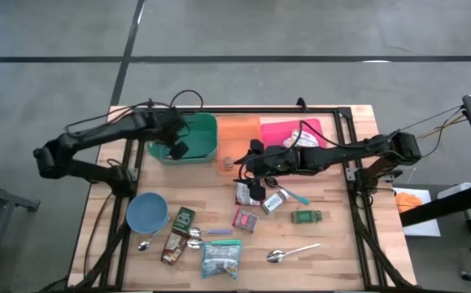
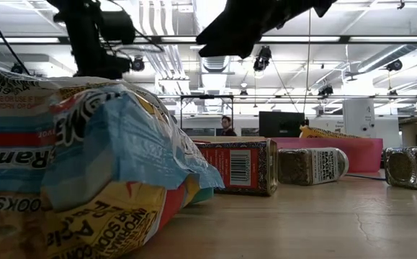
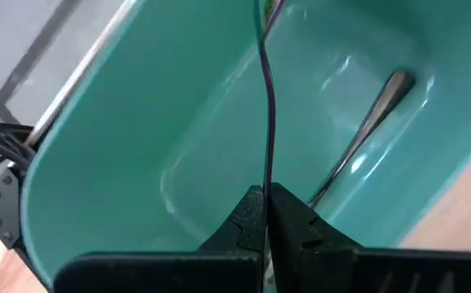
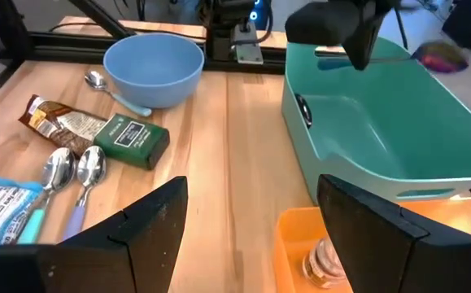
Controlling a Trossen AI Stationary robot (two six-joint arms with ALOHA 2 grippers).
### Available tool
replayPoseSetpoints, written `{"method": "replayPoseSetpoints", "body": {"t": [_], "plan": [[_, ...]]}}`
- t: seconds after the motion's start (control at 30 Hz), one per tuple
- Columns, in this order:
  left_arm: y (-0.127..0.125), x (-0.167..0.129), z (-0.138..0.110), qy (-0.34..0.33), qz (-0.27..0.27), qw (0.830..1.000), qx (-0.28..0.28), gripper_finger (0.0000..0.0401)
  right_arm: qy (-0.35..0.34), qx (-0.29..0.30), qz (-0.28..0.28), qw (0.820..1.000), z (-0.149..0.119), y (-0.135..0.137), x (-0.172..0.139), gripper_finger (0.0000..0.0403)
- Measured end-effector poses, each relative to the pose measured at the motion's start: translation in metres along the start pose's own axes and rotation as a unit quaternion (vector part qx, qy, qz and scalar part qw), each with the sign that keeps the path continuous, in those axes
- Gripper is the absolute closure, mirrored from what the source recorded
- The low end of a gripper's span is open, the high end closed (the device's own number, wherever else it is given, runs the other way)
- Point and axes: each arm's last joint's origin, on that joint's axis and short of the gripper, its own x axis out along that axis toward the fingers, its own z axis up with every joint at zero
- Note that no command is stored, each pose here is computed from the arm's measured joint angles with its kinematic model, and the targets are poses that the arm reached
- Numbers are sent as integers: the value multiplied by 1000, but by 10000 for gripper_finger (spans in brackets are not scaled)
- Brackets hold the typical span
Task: Pick & Place Food Item
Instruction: Put the blue spoon into the green bin
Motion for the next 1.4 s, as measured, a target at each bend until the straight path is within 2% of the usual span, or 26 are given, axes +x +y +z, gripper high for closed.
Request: {"method": "replayPoseSetpoints", "body": {"t": [0.2,0.57,0.93,1.4], "plan": [[-6,24,8,48,2,995,83,401,13,-7,1,1000,-3,0,0,131],[-19,62,11,127,-23,981,144,401,14,-9,3,1000,-4,0,0,131],[-24,81,11,164,-26,972,166,401,14,0,6,1000,-4,1,0,131],[-24,82,10,165,-26,972,166,401,17,-2,6,1000,-6,1,1,131]]}}
